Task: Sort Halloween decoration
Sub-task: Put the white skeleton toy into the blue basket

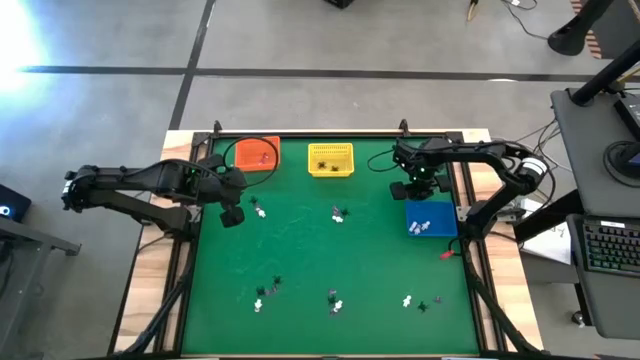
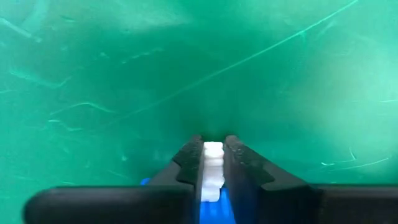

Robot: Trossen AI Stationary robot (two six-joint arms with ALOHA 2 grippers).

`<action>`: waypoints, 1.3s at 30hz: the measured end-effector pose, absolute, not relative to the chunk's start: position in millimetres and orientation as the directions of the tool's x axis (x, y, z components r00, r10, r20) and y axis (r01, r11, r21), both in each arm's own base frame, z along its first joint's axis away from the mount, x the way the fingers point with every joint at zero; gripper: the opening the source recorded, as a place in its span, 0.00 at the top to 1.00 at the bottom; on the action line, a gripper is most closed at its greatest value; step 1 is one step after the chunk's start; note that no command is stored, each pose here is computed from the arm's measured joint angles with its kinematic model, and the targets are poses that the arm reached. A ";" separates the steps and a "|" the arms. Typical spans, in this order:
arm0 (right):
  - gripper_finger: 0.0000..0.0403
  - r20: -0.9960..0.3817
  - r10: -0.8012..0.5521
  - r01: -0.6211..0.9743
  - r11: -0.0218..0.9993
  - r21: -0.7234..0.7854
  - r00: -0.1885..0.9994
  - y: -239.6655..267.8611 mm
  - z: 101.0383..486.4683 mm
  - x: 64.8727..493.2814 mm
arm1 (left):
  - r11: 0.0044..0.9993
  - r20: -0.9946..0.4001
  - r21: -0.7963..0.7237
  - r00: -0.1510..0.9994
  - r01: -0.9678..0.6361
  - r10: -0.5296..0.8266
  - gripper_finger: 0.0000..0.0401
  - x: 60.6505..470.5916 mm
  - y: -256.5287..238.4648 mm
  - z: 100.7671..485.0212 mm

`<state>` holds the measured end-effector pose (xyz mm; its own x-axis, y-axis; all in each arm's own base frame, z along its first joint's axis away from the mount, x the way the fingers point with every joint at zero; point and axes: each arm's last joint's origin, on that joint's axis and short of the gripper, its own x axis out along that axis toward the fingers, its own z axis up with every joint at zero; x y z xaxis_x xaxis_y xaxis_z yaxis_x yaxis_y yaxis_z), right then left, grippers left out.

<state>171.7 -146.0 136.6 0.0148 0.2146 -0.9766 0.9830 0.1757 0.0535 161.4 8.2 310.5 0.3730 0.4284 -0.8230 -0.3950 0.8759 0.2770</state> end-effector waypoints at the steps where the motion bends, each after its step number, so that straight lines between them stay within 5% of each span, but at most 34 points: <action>1: 0.92 -0.978 0.210 0.983 0.177 0.053 0.014 -145.7 137.2 171.3 | 0.876 -0.823 0.277 0.373 -0.395 0.428 0.76 161.4 8.2 310.5; 14: 0.96 -0.984 0.175 0.980 0.188 0.062 0.028 -144.8 144.4 169.4 | 0.877 -0.824 0.272 0.375 -0.397 0.425 0.76 160.9 8.1 310.8; 39: 0.97 -0.974 0.067 0.944 0.241 0.224 0.214 -143.2 216.4 180.4 | 0.883 -0.834 0.260 0.370 -0.391 0.409 0.76 155.0 7.8 312.1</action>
